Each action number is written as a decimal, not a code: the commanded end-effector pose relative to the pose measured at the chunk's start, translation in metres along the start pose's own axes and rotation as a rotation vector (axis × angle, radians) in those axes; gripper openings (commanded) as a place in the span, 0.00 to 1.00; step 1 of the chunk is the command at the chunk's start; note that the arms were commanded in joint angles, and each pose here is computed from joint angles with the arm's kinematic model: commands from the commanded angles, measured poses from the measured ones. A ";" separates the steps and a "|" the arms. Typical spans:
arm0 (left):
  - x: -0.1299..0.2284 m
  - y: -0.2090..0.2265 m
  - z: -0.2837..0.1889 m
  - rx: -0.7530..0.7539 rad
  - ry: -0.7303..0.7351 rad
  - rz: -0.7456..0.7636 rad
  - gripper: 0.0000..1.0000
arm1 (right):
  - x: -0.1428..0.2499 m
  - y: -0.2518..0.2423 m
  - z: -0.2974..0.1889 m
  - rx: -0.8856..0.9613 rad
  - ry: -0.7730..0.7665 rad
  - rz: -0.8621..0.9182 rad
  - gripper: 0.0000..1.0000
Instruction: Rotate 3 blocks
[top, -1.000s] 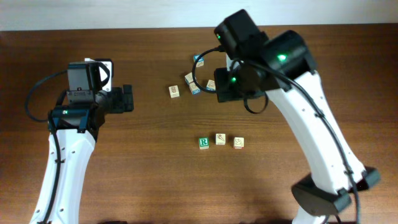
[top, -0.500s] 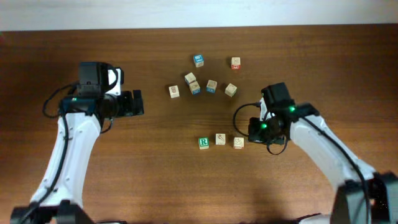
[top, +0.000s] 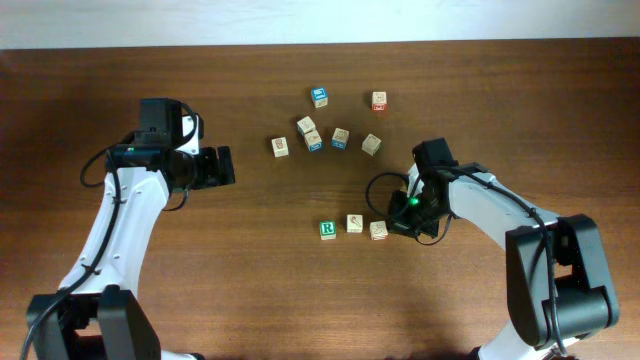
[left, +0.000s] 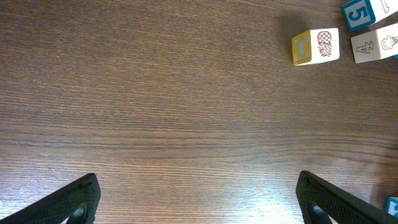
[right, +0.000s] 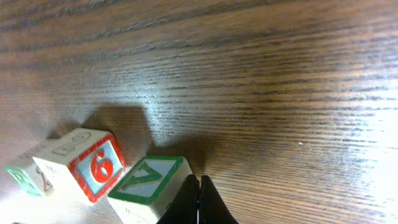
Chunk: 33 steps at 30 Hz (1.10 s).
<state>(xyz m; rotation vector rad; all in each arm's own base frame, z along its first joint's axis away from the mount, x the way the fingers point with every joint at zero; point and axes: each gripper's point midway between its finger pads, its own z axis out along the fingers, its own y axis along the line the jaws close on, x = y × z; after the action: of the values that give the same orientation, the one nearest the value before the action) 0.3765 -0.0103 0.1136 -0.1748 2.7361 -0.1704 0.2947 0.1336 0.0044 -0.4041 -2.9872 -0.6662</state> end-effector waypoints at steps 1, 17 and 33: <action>-0.002 -0.002 0.002 0.014 0.002 -0.015 0.99 | 0.002 0.000 0.003 -0.008 0.012 0.114 0.04; -0.002 -0.002 0.002 0.013 0.002 -0.015 0.99 | -0.056 0.060 -0.016 -0.043 -0.177 -0.224 0.04; -0.002 -0.002 0.002 0.013 0.002 -0.014 0.99 | 0.002 0.087 0.027 -0.046 0.012 -0.409 0.04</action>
<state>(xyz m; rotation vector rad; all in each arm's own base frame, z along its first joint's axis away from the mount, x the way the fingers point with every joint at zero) 0.3766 -0.0103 0.1135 -0.1748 2.7361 -0.1704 0.3167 0.2132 0.0150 0.1706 -3.0796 -0.7459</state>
